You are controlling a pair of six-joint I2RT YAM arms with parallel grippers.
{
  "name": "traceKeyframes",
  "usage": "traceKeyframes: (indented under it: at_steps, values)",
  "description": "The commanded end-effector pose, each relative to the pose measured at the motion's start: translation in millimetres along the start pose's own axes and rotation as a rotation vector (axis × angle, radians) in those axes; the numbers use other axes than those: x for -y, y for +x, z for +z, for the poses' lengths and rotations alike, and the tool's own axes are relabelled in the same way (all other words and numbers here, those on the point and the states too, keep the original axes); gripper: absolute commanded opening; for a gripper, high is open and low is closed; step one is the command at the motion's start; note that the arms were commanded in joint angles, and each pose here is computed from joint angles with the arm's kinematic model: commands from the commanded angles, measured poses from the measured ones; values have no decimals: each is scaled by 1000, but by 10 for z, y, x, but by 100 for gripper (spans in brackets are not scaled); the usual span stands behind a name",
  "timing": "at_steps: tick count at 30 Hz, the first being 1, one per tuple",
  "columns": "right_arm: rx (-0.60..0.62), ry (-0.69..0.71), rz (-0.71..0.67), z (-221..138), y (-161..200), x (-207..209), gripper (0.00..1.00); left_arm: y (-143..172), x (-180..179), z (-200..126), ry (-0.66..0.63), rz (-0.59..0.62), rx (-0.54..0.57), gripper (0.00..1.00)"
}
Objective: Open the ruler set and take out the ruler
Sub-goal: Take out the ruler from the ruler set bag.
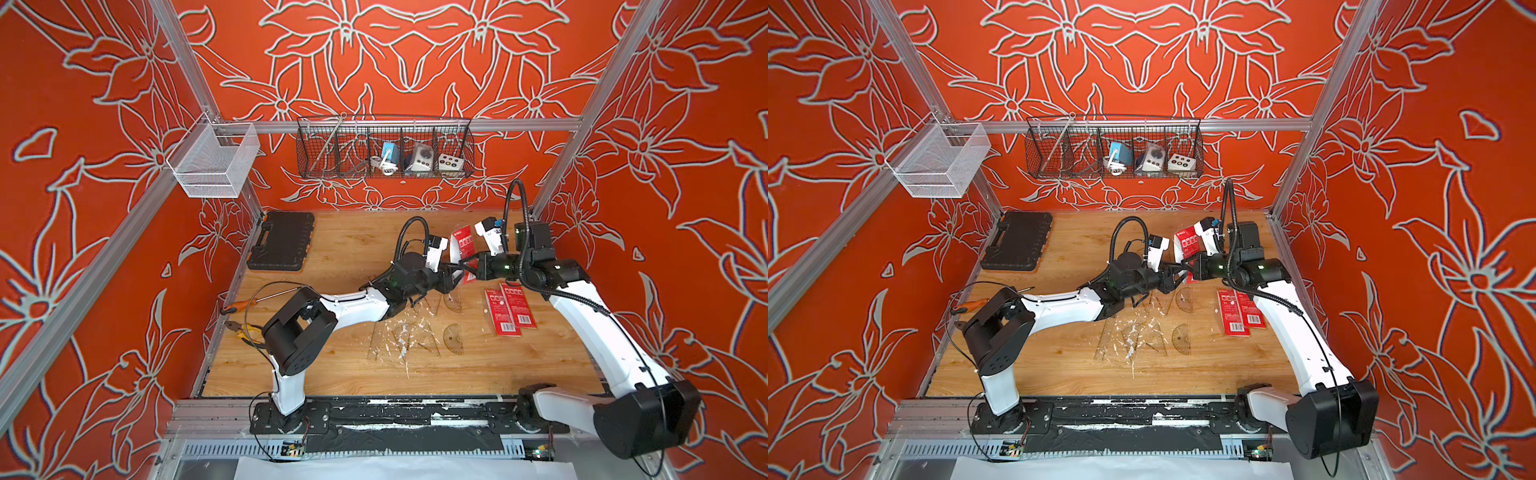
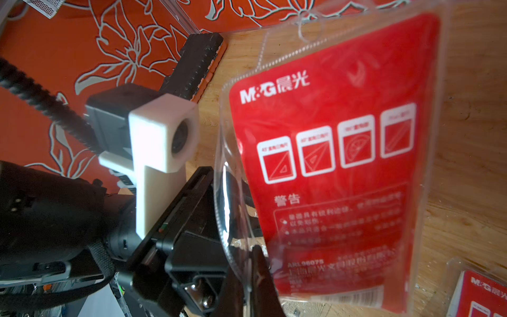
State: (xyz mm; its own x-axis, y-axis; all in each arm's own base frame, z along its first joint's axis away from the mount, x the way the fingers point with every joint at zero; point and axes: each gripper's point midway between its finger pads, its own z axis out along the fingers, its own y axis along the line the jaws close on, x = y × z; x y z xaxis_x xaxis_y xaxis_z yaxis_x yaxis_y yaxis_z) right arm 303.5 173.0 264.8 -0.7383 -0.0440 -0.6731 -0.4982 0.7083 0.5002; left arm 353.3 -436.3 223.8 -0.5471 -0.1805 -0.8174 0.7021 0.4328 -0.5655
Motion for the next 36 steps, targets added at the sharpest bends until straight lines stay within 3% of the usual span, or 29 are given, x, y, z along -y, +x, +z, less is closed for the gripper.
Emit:
traceKeyframes:
  at_steps: [1, 7, 14, 28, 32, 36]
  values:
    - [30, -52, -46, -95, -134, -186, 0, -71, 156, 111, 99, 36, 33, 40]
    - [26, -44, -50, -94, -152, -175, 0, -136, 158, 132, 134, 19, 110, 41]
    - [13, -8, -54, -88, -144, -112, 0, -227, 118, -123, 126, 2, 253, 41]
    - [-6, -13, -54, -19, -144, -75, 0, -199, 136, 163, 193, -39, 169, 43]
    - [-8, 0, -57, -15, -148, -53, 0, -273, 179, 134, 254, -58, 193, 24]
    - [-16, 7, -54, 4, -133, -26, 0, -315, 192, 95, 268, -52, 207, 21]
